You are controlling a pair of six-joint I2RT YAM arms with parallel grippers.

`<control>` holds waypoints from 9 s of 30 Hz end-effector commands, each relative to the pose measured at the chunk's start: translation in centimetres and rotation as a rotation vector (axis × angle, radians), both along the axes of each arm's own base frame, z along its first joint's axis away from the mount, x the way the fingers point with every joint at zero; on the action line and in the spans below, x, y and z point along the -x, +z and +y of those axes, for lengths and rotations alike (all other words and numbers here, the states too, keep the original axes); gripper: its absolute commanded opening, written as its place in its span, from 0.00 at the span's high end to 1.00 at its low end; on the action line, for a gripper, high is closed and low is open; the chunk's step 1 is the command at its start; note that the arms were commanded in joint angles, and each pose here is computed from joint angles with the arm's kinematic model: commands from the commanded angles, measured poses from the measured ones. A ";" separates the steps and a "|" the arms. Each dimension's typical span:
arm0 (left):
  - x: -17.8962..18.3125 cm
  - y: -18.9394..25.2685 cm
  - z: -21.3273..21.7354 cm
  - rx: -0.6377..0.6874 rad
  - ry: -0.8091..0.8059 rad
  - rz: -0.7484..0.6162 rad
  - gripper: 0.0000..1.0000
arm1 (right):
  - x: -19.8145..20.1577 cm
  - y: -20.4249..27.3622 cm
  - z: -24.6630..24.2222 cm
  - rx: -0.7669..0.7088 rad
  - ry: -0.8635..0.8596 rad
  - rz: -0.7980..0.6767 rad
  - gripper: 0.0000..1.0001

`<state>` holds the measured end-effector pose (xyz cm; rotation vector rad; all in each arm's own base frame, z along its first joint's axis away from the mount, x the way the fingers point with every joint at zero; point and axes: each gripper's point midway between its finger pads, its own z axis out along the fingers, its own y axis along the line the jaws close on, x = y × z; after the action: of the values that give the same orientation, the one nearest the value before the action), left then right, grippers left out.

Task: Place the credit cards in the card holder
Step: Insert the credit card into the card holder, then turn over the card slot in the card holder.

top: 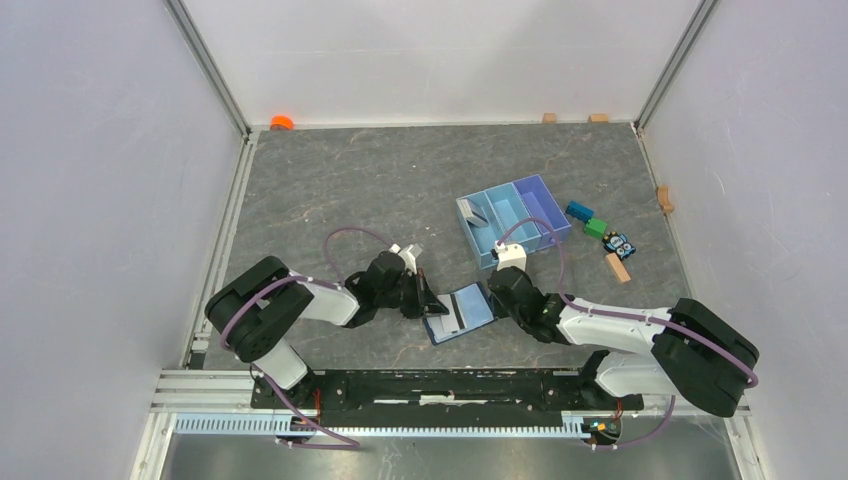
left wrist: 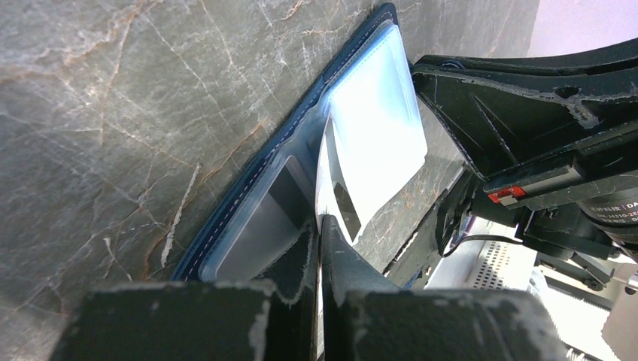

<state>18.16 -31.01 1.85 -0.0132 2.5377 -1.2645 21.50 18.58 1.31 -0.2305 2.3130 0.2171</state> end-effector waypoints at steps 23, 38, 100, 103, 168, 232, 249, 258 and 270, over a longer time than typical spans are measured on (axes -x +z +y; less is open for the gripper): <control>1.8 -5.4 2.8 -0.131 0.132 0.082 0.98 | 2.5 -2.6 -2.4 0.124 0.011 0.102 1.00; 2.0 -5.6 0.9 -0.082 0.180 0.083 0.98 | 2.8 -2.5 -2.2 0.113 0.014 0.100 1.00; 2.1 -0.9 -3.2 -0.151 0.009 -0.034 0.51 | 3.2 -2.6 -2.1 0.113 0.027 0.101 1.00; 1.9 -0.3 -4.0 -0.135 0.005 -0.050 0.50 | 3.2 -2.7 -2.0 0.110 0.026 0.102 1.00; 2.5 0.0 4.5 -0.434 0.039 -0.129 0.46 | 6.1 1.9 1.9 -0.331 0.098 0.154 0.70; 2.2 0.0 5.4 -0.361 0.073 -0.113 0.47 | 5.9 8.1 9.4 -0.463 0.365 0.016 0.65; -2.3 11.4 10.2 -0.295 0.079 -0.215 0.10 | -4.0 15.5 2.6 0.145 0.189 -0.170 0.20; -7.3 16.6 14.5 -0.416 0.121 -0.368 0.00 | -10.9 16.6 2.2 0.219 0.225 -0.170 0.10; -10.2 15.4 17.6 -0.601 0.153 -0.455 0.00 | -17.5 14.6 6.1 0.280 0.262 -0.129 0.06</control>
<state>27.33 -14.18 17.20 0.1180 2.3773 -0.4263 36.95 23.52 15.34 -0.6542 2.2023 0.0071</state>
